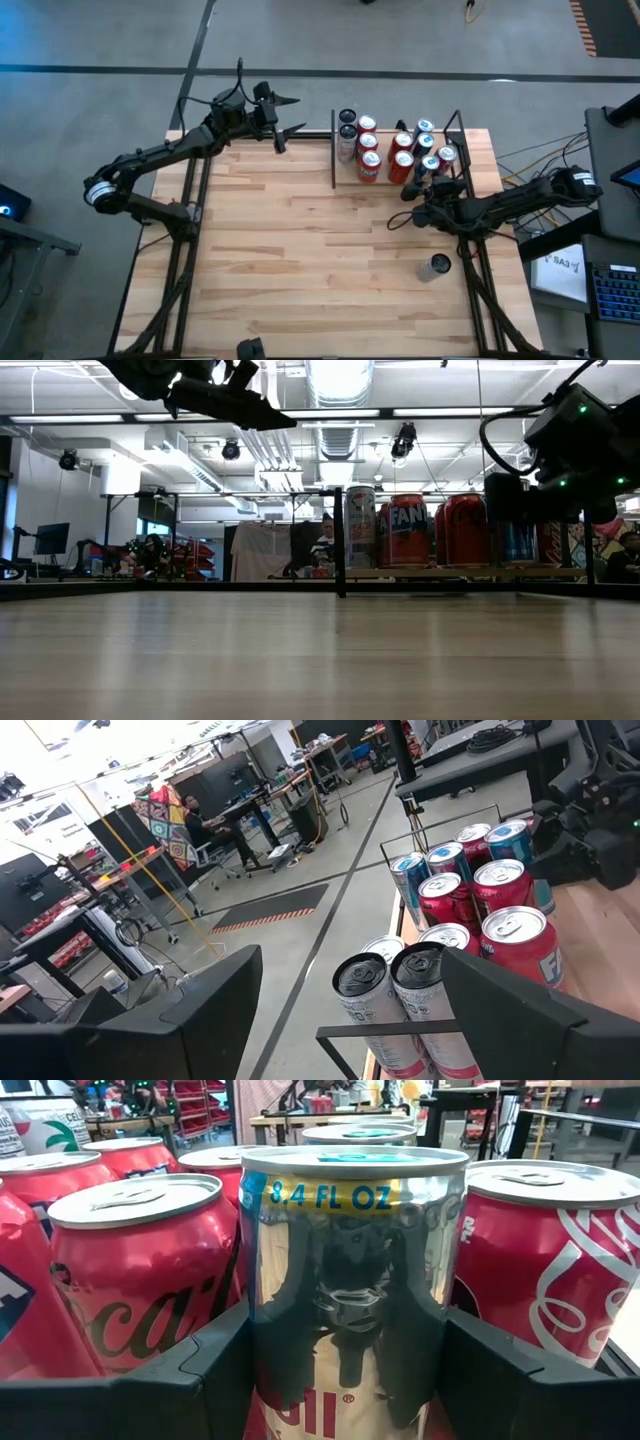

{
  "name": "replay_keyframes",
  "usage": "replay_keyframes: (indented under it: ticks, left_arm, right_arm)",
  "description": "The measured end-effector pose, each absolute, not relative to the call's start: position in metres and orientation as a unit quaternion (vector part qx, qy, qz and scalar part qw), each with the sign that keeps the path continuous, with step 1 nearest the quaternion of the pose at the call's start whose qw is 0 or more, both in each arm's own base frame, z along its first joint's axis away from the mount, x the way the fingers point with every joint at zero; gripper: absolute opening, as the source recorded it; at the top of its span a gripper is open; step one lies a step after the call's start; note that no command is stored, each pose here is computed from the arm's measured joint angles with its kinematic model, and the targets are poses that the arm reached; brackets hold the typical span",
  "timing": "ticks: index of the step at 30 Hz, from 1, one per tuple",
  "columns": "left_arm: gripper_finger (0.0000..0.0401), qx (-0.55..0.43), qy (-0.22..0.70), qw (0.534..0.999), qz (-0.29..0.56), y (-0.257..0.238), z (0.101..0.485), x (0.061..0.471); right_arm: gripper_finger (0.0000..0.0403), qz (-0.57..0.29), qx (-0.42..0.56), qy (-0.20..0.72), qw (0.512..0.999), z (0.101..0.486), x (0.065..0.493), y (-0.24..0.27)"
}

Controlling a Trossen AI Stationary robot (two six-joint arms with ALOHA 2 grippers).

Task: Place canned beverage on shelf
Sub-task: Put the blue soda can on the shelf aligned with the other blue soda cans

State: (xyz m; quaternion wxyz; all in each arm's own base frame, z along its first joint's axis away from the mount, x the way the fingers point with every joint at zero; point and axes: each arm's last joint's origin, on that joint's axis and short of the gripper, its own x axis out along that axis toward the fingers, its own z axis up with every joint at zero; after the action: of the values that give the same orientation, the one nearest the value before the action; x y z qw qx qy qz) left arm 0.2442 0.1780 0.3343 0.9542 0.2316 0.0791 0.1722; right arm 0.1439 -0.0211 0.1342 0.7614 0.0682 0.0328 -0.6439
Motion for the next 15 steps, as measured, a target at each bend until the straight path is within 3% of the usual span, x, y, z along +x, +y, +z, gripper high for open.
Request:
replay_keyframes:
  ticks: [15]
  left_arm:
    - [0.0292, 0.233, 0.079, 0.954, 0.172, 0.178, 0.3344, 0.2442]
  right_arm:
    - [0.0238, -0.652, 0.058, 0.027, 0.756, 0.1317, 0.1463, -0.0211]
